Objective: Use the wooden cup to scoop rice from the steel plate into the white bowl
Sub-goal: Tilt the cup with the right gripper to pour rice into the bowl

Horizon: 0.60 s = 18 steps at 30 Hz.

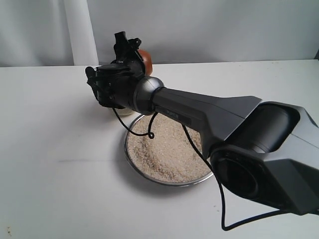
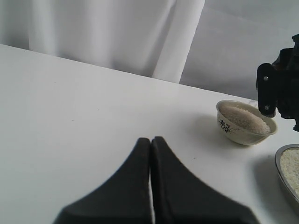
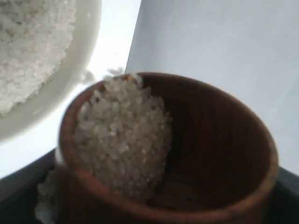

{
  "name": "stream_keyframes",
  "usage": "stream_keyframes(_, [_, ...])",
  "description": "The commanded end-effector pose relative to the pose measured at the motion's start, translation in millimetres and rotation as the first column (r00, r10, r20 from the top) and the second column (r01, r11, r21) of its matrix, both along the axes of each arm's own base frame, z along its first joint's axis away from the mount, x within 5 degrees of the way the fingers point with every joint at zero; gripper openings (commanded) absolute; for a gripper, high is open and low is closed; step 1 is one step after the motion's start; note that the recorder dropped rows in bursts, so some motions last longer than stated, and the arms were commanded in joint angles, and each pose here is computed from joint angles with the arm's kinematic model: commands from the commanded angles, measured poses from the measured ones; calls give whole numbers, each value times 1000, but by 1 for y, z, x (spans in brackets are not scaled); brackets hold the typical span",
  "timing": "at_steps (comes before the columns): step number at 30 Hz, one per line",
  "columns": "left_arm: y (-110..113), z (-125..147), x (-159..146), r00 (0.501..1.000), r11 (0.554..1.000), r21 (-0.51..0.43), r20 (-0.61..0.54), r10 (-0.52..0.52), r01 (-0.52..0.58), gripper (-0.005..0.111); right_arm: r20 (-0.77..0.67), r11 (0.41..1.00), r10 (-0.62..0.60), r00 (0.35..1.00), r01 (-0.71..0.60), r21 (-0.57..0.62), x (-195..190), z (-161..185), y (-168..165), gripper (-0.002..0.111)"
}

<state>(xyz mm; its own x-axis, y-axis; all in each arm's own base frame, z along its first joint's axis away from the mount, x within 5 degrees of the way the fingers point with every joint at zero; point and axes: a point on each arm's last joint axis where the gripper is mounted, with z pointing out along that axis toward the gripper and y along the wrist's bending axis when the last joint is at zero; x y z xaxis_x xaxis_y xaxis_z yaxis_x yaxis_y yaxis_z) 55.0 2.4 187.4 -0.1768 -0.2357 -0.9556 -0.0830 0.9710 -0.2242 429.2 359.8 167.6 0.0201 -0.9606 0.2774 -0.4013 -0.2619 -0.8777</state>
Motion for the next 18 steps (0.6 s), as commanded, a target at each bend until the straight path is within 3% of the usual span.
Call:
stream_keyframes(1, [0, 2, 0, 1000, 1000, -5, 13, -4, 4, 0, 47, 999, 17, 999, -14, -52, 2, 9, -1, 0])
stream_keyframes(6, [0, 2, 0, 1000, 1000, -5, 13, -4, 4, 0, 49, 981, 74, 996, -64, -182, 3, 11, -1, 0])
stream_keyframes(18, [0, 2, 0, 1000, 1000, -5, 13, -4, 4, 0, 65, 960, 102, 993, -81, -270, 7, 14, -4, 0])
